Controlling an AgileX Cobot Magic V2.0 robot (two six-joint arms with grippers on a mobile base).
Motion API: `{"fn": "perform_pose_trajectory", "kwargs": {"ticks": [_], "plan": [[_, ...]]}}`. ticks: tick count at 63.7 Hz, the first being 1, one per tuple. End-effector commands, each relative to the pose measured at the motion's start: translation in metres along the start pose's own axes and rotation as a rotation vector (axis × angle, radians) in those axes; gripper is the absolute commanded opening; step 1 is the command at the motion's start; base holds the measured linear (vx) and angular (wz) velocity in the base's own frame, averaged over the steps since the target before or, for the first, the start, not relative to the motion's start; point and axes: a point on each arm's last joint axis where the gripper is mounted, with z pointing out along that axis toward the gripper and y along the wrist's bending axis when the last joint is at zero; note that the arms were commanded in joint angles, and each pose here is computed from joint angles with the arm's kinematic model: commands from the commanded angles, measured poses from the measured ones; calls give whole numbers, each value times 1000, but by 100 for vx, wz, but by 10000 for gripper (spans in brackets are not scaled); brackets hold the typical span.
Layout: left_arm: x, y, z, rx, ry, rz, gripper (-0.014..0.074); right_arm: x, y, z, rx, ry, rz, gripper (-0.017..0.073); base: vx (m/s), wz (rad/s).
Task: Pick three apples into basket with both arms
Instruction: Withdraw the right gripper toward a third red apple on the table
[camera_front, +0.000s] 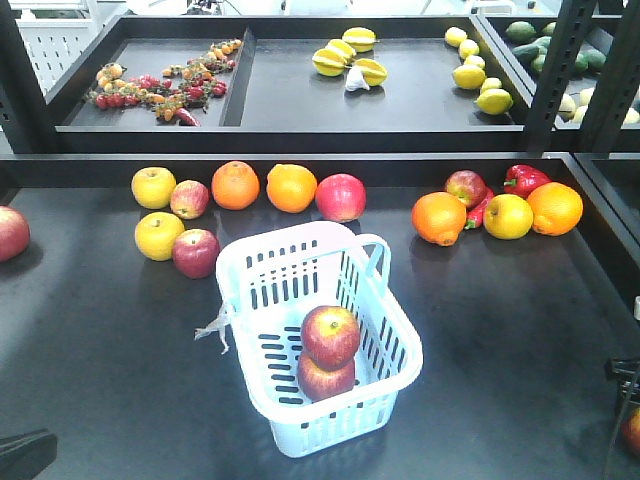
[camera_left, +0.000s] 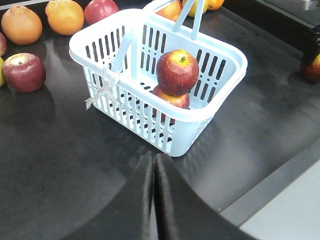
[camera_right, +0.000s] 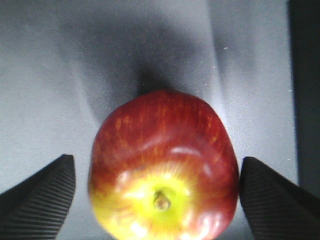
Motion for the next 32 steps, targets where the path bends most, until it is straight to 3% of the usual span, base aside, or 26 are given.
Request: {"fn": "perform_pose_trajectory", "kwargs": {"ticks": [1, 15, 32], "plan": [[-12, 0, -3, -4, -75, -23, -7, -5, -4, -17, 14, -64, 2, 582, 0, 0], [-12, 0, -3, -4, -75, -23, -7, -5, -4, -17, 13, -62, 2, 463, 0, 0], [-12, 0, -3, -5, -74, -22, -7, -4, -1, -43, -19, -129, 28, 240, 0, 0]]}}
